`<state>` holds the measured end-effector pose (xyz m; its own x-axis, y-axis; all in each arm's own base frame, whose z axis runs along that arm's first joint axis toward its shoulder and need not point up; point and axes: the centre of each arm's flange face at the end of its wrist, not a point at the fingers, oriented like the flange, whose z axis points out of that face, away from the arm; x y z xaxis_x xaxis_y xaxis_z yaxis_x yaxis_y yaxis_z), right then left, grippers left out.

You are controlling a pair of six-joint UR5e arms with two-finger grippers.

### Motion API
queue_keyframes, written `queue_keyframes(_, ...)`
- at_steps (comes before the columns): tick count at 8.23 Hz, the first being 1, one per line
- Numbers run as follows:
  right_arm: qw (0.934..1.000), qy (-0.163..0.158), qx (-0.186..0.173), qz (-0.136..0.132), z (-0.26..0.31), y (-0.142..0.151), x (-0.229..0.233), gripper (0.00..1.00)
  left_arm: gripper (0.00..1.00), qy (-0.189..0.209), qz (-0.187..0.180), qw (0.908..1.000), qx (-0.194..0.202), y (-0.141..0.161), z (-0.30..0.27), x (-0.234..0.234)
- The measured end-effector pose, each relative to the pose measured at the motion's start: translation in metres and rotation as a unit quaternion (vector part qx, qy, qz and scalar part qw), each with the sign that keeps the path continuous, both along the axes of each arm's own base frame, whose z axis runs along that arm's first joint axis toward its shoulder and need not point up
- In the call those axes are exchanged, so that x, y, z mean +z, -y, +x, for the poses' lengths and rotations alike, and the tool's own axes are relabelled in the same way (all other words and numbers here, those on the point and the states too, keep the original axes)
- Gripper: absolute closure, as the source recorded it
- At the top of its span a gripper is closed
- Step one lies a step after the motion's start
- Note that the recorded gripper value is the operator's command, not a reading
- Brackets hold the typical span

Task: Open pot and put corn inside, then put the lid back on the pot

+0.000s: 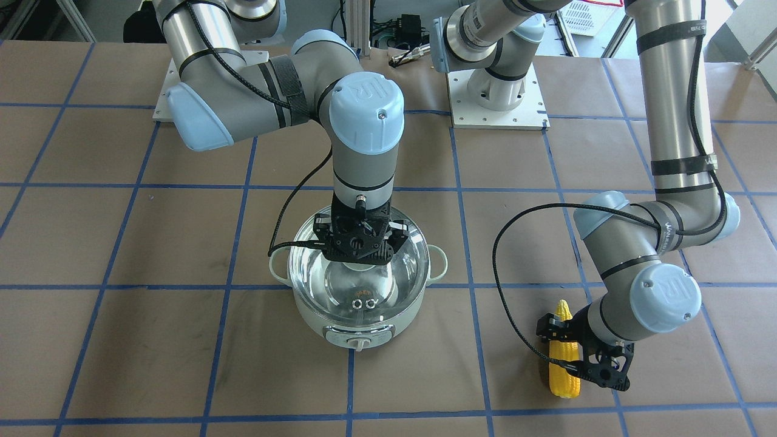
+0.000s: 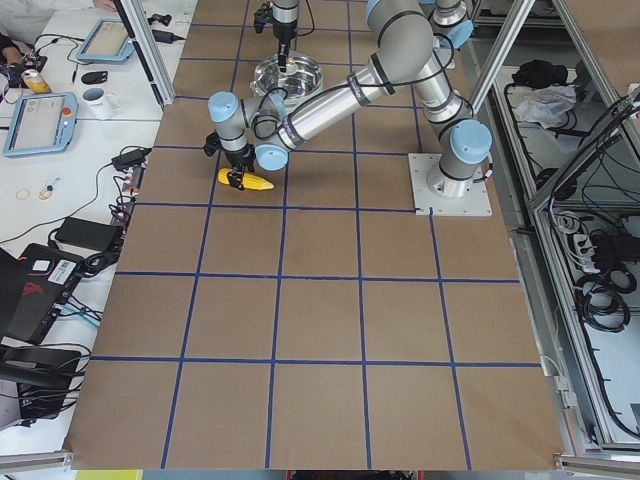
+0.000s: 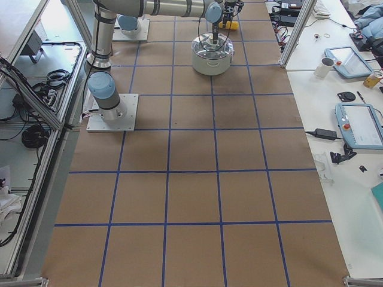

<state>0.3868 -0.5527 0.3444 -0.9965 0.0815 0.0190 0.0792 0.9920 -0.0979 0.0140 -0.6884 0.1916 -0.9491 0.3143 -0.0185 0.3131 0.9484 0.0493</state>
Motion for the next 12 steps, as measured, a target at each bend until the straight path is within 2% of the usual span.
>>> queue_keyframes(2, 0.9999, 0.002, 0.008, -0.007, -0.004, 0.0, 0.012, 1.0, 0.9, 0.0, 0.0, 1.0, 0.009, 0.0, 0.0, -0.001)
queue_keyframes(3, 0.9998, 0.007, 0.013, -0.014, -0.011, 0.0, 0.028, 1.0, 0.99, 0.0, 0.001, 0.9999, 0.01, 0.0, 0.0, 0.0)
queue_keyframes(5, 0.9995, 0.008, 0.026, -0.015, -0.057, 0.003, 0.076, 1.0, 1.0, 0.0, 0.002, 0.9999, 0.012, -0.001, 0.0, 0.002)
queue_keyframes(7, 0.9992, 0.008, 0.039, 0.0, -0.142, 0.009, 0.121, 1.0, 1.0, 0.004, -0.005, 0.9996, 0.027, -0.002, 0.0, 0.021)
queue_keyframes(8, 0.9991, 0.009, 0.039, 0.01, -0.178, 0.01, 0.133, 1.0, 1.0, 0.007, -0.003, 0.9986, 0.053, -0.008, -0.001, 0.045)
queue_keyframes(10, 0.9984, 0.005, 0.053, 0.022, -0.251, 0.005, 0.158, 1.0, 1.0, 0.011, -0.013, 0.9902, 0.139, -0.026, -0.023, 0.11)
queue_keyframes(12, 0.9956, 0.01, 0.08, 0.049, -0.297, -0.002, 0.163, 1.0, 1.0, 0.007, -0.048, 0.9837, 0.173, -0.045, -0.084, 0.168)
